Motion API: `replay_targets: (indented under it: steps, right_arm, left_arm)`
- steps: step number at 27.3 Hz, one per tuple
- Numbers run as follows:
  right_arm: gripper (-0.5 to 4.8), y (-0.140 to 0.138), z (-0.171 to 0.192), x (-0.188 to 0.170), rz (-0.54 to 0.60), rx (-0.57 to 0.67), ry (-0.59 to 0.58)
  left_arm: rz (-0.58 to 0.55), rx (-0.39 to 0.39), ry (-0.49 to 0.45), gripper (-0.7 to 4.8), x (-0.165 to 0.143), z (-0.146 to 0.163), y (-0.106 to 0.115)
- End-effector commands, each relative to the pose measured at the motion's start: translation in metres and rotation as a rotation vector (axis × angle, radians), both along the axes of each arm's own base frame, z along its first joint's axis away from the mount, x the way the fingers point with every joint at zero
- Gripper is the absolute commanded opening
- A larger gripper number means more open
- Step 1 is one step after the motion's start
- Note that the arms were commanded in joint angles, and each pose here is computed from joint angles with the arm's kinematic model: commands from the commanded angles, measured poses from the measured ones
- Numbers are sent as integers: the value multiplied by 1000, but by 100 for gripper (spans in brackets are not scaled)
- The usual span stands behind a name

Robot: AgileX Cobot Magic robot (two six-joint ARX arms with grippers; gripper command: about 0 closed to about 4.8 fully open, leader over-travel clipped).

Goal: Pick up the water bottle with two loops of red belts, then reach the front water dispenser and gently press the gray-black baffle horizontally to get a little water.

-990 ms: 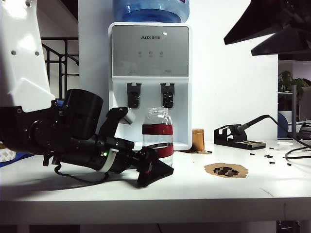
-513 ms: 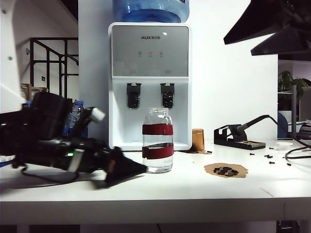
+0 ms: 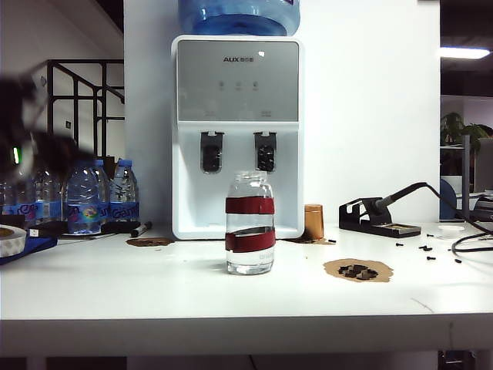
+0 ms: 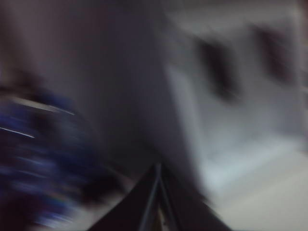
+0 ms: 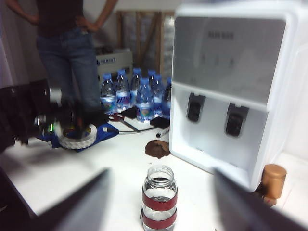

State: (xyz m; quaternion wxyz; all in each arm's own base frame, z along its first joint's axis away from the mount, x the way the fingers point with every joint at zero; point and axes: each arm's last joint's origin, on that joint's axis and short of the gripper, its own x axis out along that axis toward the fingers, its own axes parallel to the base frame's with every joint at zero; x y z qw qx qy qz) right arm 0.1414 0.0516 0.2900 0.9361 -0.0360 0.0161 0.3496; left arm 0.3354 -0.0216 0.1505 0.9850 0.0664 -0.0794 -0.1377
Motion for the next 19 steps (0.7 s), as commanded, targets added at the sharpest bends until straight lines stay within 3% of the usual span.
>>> replay_targets:
  steps: [1, 2, 4, 7, 10, 14, 19]
  right_arm:
    - [40, -6, 6, -20, 1, -13, -33]
    - [-8, -7, 7, -26, 0, -11, -44]
    - [-3, -10, 8, -34, -20, -10, -49]
    - [-3, -14, 5, -45, -52, -16, -30]
    - [-3, -18, 1, -62, -55, -18, -1]
    - [-3, -28, 3, -92, -104, 42, -68]
    - [-3, -36, -5, -112, -195, 50, -92]
  left_arm:
    - [324, -97, -154, -5, -10, 45, 10]
    - [403, -125, -191, -5, -15, 59, 12]
    - [523, -149, -232, -5, -27, 82, 16]
    - [585, -134, -198, -5, -44, 107, 18]
    - [576, -115, -43, -5, -76, 126, 20]
    - [506, -235, 91, -5, -130, 145, 20]
    - [376, -213, 228, -5, -182, 150, 19]
